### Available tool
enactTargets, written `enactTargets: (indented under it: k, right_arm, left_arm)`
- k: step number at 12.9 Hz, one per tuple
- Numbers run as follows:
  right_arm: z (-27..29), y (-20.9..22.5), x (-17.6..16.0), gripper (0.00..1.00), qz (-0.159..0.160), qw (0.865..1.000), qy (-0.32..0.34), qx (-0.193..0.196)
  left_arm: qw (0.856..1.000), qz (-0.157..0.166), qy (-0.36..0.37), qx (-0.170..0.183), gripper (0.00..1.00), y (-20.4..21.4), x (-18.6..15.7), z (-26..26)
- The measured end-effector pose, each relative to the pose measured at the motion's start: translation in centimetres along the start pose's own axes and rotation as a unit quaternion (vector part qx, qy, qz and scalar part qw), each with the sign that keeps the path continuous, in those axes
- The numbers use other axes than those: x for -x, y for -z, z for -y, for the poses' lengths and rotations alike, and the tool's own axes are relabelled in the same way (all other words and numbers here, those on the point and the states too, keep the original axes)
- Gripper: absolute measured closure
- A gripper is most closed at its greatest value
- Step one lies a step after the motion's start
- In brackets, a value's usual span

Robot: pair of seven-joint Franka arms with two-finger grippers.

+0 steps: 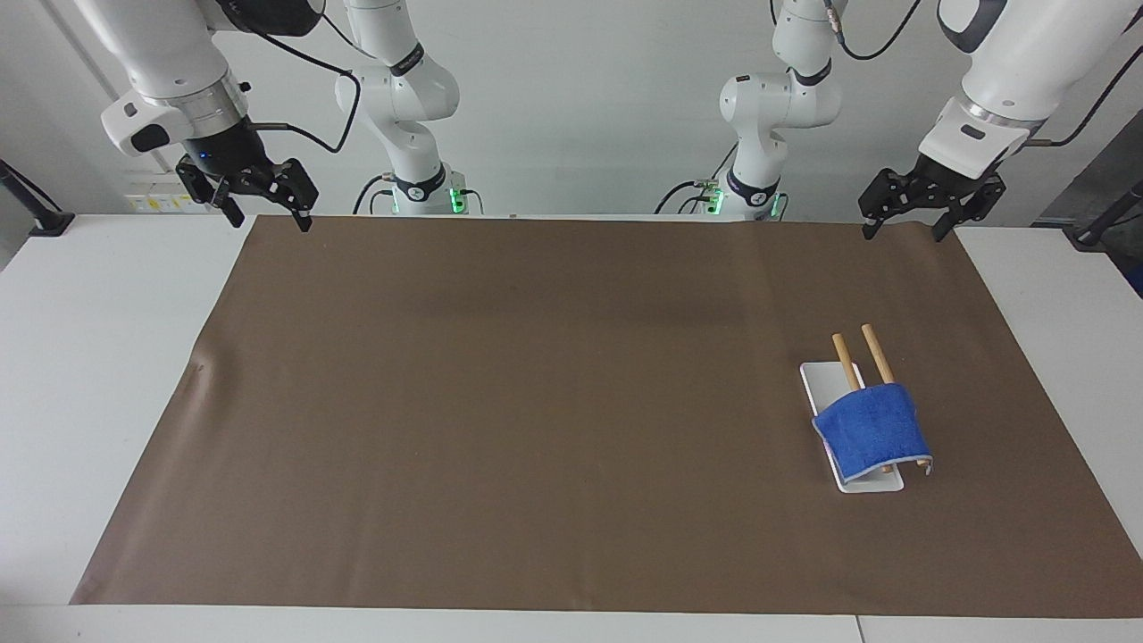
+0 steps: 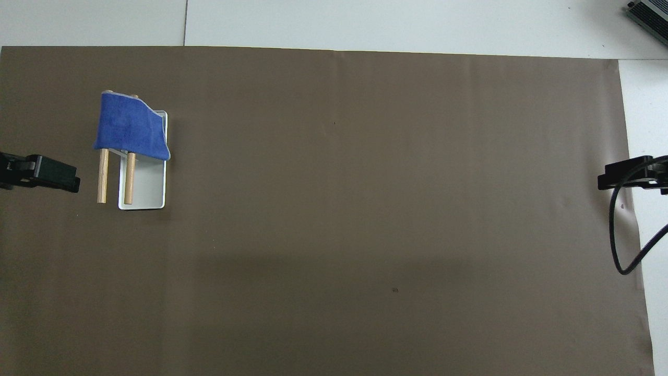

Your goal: Right arm passes towel to left arm to hang

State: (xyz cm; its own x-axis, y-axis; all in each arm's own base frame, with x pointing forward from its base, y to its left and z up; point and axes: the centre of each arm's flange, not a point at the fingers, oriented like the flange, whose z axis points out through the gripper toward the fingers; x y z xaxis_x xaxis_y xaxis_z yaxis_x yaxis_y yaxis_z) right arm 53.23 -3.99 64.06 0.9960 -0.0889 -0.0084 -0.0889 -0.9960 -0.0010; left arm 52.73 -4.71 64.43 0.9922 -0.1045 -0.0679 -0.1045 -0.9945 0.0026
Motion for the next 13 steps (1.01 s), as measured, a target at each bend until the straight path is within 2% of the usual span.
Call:
enactTargets:
  k: [4,10,13]
  right_arm:
    - [0.00,-0.01,0.00,0.00,0.000,1.000,0.000,0.000]
    - [0.00,-0.02,0.00,0.00,0.000,1.000,0.000,0.000]
    - [0.00,-0.01,0.00,0.00,0.000,1.000,0.000,0.000]
  left_arm:
    - [1.000,0.009,0.000,0.000,0.00,-0.67,0.62,0.04]
    - [1.000,-0.019,-0.002,-0.009,0.00,-0.19,0.01,0.30]
    - [1.000,-0.021,-0.001,-0.010,0.00,-0.16,-0.02,0.33]
